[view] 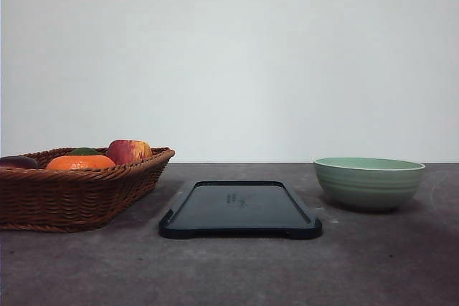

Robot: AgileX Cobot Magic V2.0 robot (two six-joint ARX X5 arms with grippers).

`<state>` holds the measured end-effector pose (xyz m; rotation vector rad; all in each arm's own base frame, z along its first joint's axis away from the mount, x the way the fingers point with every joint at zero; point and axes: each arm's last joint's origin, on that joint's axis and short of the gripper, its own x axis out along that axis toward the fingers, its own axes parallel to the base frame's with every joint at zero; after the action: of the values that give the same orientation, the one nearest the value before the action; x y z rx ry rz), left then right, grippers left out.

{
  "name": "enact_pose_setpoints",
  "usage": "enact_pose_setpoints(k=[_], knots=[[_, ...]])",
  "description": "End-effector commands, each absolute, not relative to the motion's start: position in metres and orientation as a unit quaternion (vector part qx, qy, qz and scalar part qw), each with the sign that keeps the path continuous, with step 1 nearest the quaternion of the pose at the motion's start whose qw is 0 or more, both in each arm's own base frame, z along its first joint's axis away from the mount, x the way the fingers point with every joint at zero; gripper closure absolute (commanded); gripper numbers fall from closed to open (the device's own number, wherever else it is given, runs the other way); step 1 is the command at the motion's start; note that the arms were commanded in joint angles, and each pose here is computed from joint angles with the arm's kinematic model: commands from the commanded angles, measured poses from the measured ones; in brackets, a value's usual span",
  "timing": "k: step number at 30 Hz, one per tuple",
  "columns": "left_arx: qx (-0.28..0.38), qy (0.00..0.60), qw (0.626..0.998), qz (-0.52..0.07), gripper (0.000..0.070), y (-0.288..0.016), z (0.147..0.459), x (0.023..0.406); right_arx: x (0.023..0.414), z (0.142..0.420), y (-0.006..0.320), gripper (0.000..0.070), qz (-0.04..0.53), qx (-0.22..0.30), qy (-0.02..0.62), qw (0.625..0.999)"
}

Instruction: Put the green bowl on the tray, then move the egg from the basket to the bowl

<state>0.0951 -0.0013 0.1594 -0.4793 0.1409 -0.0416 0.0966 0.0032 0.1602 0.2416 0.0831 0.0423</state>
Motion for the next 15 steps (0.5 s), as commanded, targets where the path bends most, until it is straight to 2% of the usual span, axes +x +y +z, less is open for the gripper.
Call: enact_pose_setpoints(k=[1,7,15], knots=[[-0.297,0.047,0.953,-0.026,0.0700,-0.001,0.160,0.097,0.097,0.166,0.003,0.0688,0.023,0.202,0.010,0.979],[-0.262,-0.044,0.963,-0.050,0.0700,-0.001,0.180,0.096,0.095,0.186,0.003,0.0690,0.048,0.204,-0.084,0.974],[-0.244,-0.107,0.963,-0.032,0.0700,0.000,0.218,0.087,0.087,0.222,0.003,0.0693,0.053,0.182,-0.121,0.974]])
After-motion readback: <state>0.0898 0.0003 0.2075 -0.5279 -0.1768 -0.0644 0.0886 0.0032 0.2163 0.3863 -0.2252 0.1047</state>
